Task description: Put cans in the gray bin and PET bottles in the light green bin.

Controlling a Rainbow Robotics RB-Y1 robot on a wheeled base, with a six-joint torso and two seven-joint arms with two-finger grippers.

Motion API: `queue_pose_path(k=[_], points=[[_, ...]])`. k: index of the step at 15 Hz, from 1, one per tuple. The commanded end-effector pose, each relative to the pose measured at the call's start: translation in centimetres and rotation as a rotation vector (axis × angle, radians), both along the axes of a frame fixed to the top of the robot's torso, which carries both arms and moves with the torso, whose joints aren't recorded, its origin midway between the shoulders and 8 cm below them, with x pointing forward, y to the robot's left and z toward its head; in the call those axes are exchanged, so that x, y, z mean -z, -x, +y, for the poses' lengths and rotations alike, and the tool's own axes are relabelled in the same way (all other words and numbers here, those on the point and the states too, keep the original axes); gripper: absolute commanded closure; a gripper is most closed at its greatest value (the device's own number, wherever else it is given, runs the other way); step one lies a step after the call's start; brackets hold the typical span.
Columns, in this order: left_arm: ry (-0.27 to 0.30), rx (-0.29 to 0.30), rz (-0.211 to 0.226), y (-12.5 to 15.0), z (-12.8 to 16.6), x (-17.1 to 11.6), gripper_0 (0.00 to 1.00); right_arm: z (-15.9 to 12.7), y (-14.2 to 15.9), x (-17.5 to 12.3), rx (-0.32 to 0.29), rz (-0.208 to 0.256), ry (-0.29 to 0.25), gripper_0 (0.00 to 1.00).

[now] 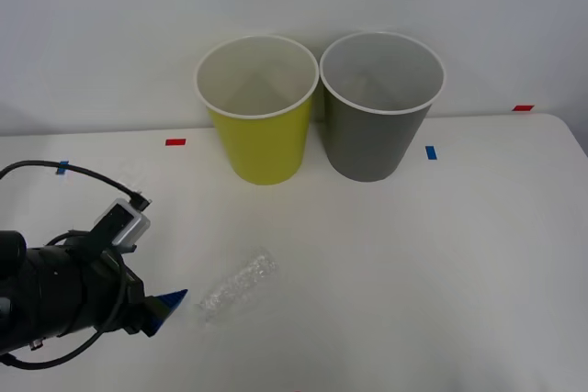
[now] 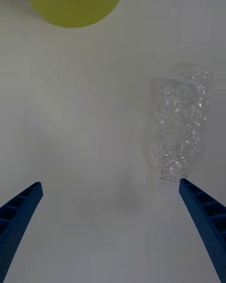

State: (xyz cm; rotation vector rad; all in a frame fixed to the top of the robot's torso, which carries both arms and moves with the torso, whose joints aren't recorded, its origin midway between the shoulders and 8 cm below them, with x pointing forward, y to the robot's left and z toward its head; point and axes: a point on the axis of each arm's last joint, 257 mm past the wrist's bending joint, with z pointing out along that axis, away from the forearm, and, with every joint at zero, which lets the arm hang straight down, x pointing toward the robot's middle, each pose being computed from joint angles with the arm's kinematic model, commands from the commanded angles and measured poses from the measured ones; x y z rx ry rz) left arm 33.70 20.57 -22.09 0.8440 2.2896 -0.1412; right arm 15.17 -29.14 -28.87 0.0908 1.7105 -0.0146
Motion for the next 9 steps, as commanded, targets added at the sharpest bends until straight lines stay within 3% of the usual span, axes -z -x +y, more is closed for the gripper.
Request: queue_pose_path(k=[1, 4, 9], points=[[-0.003, 0.085, 0.044, 0.4, -2.8, -1.0, 0.00, 0.0, 0.0, 0.0, 0.000, 0.000, 0.000, 0.00], [-0.014, 0.122, 0.033, 0.4, -4.9, -0.6, 0.00, 0.0, 0.0, 0.0, 0.000, 0.000, 0.000, 0.00], [-0.084, 0.146, -0.024, -0.5, -6.8, 0.2, 0.00, 0.0, 0.0, 0.0, 0.000, 0.000, 0.000, 0.00]])
